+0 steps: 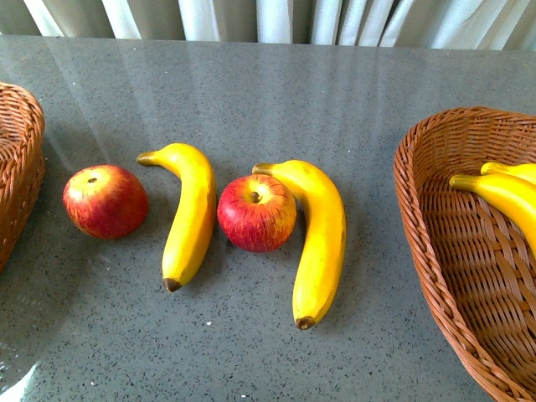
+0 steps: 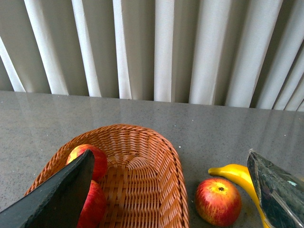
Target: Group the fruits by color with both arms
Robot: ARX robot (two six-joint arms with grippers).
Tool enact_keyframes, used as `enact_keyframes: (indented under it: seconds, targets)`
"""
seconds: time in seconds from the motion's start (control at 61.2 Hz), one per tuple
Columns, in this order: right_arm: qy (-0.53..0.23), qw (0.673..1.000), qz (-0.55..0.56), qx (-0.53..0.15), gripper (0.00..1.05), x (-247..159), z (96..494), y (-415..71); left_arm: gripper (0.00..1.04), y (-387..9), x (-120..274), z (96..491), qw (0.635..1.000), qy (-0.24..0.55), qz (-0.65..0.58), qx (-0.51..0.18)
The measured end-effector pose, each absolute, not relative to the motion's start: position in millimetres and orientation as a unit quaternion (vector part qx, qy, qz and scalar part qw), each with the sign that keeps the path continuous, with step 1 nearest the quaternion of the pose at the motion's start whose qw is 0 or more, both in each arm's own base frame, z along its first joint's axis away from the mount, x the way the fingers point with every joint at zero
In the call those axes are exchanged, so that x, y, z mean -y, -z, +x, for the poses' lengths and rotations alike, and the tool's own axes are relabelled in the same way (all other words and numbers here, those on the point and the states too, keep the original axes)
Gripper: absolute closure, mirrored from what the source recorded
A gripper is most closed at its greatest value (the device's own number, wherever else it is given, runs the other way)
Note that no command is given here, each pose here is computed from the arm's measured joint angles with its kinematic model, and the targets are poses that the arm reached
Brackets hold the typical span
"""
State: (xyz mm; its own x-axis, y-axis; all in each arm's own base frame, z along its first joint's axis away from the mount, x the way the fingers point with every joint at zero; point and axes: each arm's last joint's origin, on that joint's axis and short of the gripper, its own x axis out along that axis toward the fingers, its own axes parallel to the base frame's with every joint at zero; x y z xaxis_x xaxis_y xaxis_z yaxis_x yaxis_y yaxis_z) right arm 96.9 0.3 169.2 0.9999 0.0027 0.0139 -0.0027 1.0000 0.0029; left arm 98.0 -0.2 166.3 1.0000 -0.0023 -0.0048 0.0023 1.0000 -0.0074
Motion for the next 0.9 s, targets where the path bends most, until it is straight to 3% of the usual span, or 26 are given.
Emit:
enact_keyframes:
  seconds: [0.735,0.767,0.816,0.898]
  targets:
    - [-0.001,1.0,0.001,0.007,0.09,0,97,-169,0.09,-166,0,98,1.0,0.001,-0.004,-0.003]
    - [-0.001,1.0,0.001,0.007,0.09,0,97,-169,0.09,-166,1,98,0.998,0.033,-0.011,-0.046]
    - [-0.002,1.0,0.001,0.007,0.09,0,97,-169,0.09,-169,4,103,0.981,0.078,-0.039,-0.174]
    - [-0.002,1.0,0.001,0.007,0.09,0,97,-169,0.09,-174,9,115,0.974,0.076,-0.043,-0.209]
